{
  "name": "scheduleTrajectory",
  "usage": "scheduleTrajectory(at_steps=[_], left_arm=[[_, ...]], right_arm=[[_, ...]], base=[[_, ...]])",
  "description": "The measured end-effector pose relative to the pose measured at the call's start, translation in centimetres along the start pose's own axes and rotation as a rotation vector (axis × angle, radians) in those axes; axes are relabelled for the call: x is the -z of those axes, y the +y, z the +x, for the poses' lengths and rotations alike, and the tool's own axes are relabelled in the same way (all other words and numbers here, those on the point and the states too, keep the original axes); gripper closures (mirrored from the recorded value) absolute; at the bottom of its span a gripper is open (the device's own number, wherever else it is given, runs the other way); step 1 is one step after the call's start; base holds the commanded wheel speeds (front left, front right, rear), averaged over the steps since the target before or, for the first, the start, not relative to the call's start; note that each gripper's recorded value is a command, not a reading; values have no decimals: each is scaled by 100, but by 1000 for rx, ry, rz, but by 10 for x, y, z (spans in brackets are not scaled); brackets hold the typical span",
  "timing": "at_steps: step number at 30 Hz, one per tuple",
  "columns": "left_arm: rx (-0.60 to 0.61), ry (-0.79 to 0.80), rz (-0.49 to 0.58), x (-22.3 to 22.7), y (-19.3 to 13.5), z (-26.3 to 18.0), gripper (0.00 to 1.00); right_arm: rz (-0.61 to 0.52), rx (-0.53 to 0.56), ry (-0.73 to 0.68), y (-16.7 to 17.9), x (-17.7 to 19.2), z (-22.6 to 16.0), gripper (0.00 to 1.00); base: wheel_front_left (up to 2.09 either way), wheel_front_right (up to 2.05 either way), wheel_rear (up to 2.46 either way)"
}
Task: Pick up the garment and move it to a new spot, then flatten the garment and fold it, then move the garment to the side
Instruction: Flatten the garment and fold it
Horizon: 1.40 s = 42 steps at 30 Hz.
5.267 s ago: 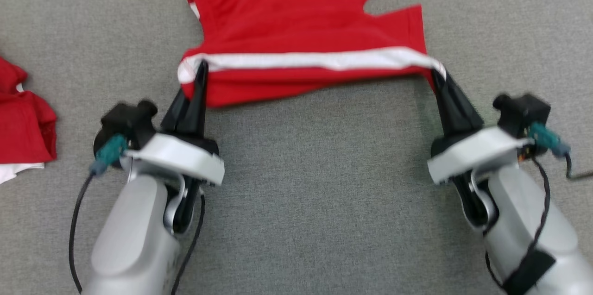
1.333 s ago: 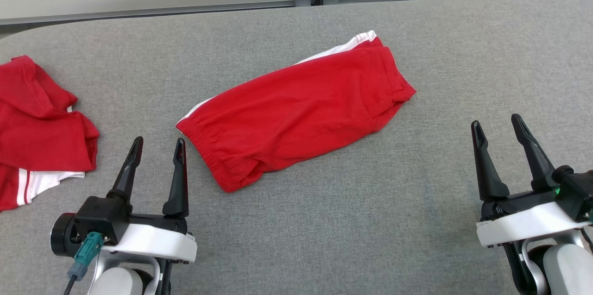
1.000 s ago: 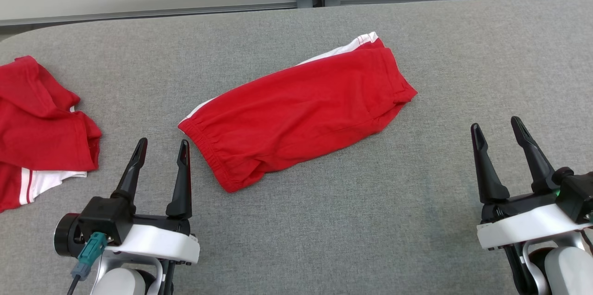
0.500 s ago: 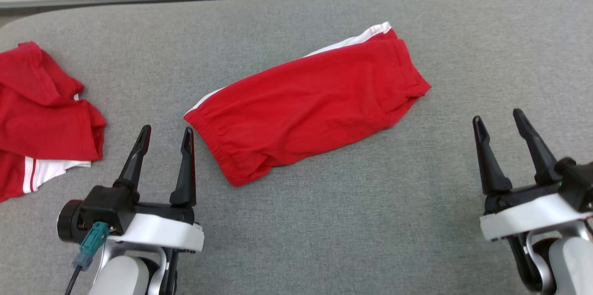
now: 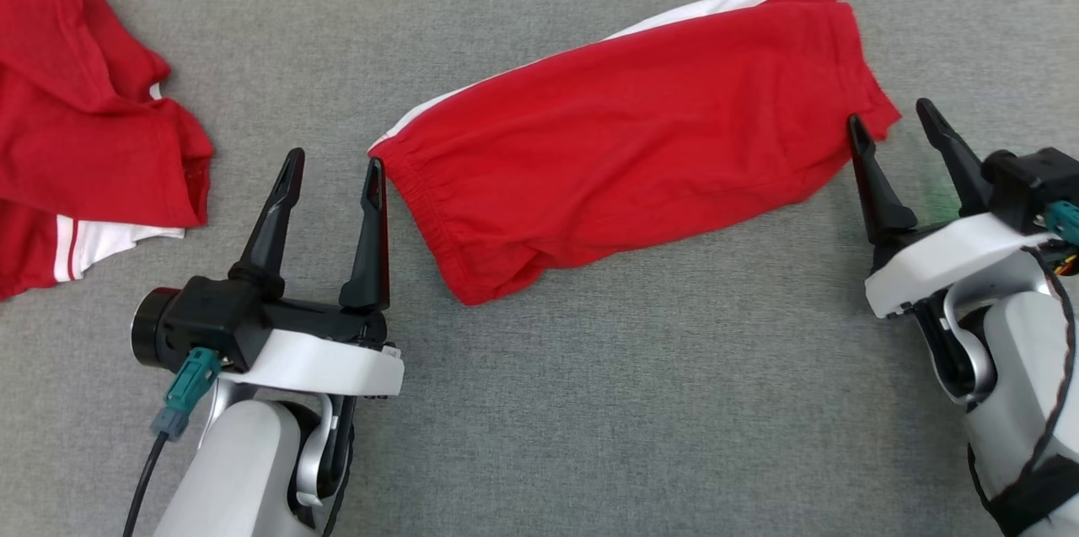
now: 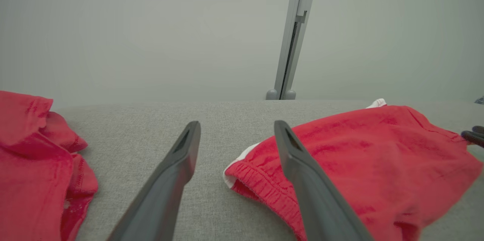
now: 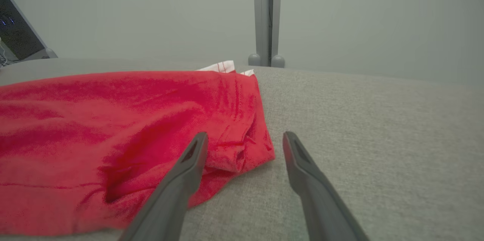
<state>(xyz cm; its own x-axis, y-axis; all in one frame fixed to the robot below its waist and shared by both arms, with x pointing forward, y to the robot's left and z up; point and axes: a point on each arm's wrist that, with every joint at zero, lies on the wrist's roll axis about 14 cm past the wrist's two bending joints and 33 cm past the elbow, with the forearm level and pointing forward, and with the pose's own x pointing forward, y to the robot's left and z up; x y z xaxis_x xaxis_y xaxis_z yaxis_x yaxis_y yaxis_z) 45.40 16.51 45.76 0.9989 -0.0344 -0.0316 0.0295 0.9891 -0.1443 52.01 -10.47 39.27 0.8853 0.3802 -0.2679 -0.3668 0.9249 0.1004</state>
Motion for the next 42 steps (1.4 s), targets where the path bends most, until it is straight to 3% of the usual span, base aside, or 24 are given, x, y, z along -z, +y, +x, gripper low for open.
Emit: scheduleTrajectory(at_steps=[7,8,9,10,21,35,42], left_arm=[[-3,8,3,4,2,1,0],[0,5,4,3,1,2,0],[2,3,4,3,0,3,0],[6,2,4,3,-1,4,0],[30,-11,-3,-1,-10,5,0],[79,-25,-1,-12,-25,-6,0],[89,-25,-1,-15,-30,-9,0]], right_arm=[[51,-17,117,8,29,16,0],[62,-19,126,10,31,17,16],[69,-22,132,11,32,17,64],[75,-25,131,13,31,18,98],[142,-2,52,17,29,-3,100],[238,165,43,-12,56,-86,100],[258,204,50,-14,59,-102,100]], base=[[0,0,0],[0,0,0],[0,0,0],[0,0,0],[0,0,0],[0,0,0],[0,0,0]])
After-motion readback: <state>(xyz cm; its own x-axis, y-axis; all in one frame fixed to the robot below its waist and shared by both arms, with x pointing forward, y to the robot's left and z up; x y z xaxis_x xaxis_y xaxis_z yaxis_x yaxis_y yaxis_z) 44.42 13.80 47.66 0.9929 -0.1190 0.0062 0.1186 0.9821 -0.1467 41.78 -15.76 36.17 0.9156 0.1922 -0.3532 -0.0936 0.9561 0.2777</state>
